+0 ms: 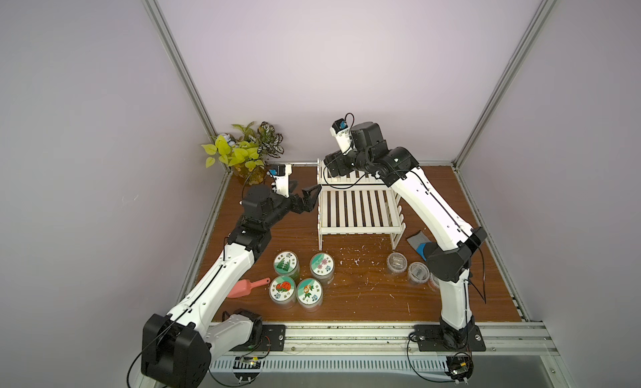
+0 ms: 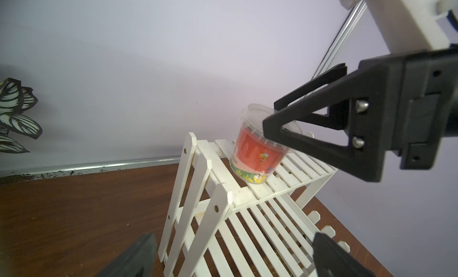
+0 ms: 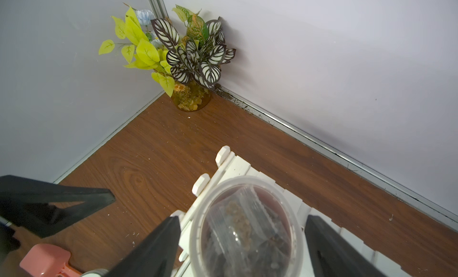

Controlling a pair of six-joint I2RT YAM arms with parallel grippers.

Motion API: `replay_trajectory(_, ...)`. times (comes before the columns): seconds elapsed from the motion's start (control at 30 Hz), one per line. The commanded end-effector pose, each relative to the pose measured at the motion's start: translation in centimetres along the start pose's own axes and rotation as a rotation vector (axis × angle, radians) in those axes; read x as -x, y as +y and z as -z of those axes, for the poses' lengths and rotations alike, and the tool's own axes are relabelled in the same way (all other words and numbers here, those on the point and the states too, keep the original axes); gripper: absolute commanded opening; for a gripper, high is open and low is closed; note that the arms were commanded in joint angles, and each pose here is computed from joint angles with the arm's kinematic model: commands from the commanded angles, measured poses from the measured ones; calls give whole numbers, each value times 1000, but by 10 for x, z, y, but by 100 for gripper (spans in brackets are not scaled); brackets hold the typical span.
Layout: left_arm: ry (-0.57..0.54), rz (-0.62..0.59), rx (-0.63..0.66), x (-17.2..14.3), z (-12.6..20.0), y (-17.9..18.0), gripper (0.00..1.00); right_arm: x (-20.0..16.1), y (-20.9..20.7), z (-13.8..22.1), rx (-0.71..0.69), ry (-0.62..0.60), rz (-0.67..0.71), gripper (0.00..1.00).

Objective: Place the seed container on the shelf
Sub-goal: Place the seed jar on the shelf.

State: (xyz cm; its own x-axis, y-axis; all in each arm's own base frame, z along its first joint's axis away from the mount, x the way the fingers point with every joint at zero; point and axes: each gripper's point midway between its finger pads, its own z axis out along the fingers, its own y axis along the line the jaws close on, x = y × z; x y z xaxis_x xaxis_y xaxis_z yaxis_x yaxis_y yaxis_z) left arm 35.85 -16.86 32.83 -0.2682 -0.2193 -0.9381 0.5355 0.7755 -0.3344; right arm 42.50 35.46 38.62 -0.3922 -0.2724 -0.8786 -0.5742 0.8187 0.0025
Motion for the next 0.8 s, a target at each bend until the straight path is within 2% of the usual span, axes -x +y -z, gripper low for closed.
replay_trajectory(0.0,-38,-8,-20,12,0,-3,100,21,1,20,10,-61,17,87)
replay_trajectory(0.33,-35,-8,-28,13,0,-5,100,6,-6,4,-26,-12,4,95)
replay_trajectory(0.7,-30,-8,-29,11,-1,-4,100,-6,-1,-8,7,28,6,90)
replay_trajectory(0.77,-27,-7,-31,10,-1,-5,100,-6,-1,-8,11,29,5,84)
